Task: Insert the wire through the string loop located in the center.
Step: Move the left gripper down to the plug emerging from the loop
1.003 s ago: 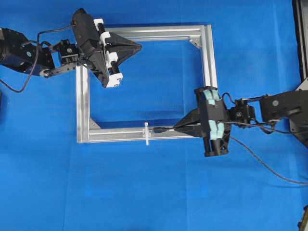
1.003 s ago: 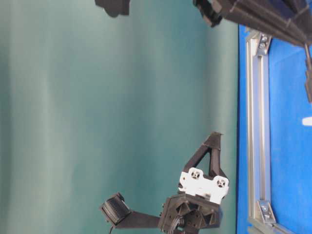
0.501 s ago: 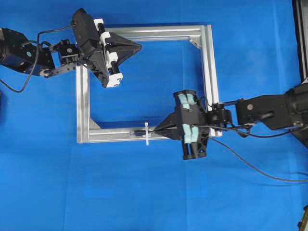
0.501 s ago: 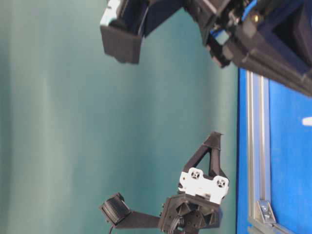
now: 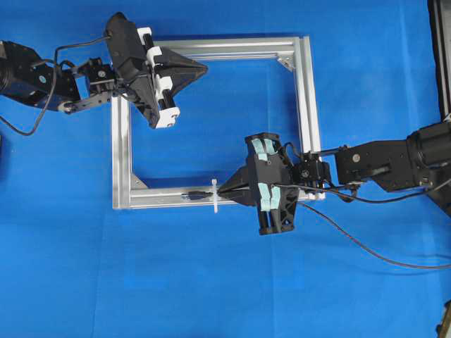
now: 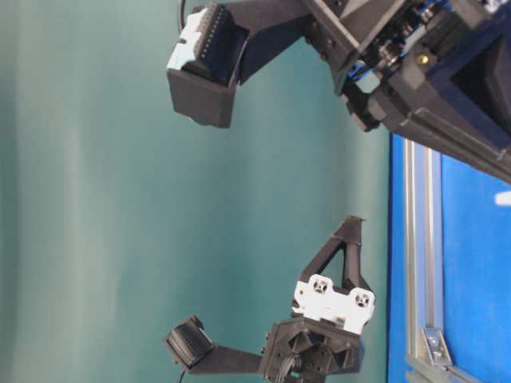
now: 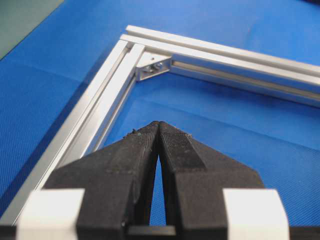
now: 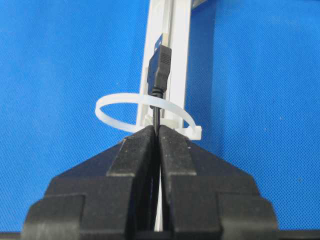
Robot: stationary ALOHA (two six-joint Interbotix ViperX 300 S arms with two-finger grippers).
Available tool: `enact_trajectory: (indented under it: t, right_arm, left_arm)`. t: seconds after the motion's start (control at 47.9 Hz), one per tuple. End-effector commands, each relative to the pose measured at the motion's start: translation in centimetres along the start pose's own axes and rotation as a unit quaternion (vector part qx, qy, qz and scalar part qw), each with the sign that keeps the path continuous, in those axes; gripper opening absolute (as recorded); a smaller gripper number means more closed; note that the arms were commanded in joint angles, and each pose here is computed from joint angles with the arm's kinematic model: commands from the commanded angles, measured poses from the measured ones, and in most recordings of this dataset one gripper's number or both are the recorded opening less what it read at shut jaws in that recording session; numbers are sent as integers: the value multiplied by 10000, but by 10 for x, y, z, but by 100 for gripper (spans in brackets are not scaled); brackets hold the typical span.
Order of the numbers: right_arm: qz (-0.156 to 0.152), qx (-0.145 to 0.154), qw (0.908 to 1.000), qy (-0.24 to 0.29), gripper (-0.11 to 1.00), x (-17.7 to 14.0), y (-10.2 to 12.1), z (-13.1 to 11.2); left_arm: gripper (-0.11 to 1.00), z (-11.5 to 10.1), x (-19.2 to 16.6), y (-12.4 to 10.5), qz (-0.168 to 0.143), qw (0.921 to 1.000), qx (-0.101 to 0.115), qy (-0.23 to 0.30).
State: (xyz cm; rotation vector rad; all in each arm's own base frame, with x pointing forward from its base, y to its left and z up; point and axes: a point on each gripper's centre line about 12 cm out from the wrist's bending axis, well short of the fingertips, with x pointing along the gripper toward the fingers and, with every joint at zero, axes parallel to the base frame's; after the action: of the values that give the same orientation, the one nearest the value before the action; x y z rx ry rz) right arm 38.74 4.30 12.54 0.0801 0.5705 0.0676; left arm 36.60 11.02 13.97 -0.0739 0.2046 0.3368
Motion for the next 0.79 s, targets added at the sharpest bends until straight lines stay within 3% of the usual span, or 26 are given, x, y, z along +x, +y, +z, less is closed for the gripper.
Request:
enact_trajectory:
  t: [0.0, 0.355, 0.773]
  right_arm:
    - [7, 28, 9999, -161, -3, -1, 0, 10]
    - [8, 20, 9998, -176, -3, -1, 1, 11]
    - [8, 20, 9999, -169, -3, -1, 1, 11]
  left_arm:
    - [0, 18, -1, -1, -22, 9996, 5, -276]
    - [0, 15, -3, -13, -179, 9996, 7, -238]
    - [0, 13, -25, -73, -1001, 9947, 98, -220]
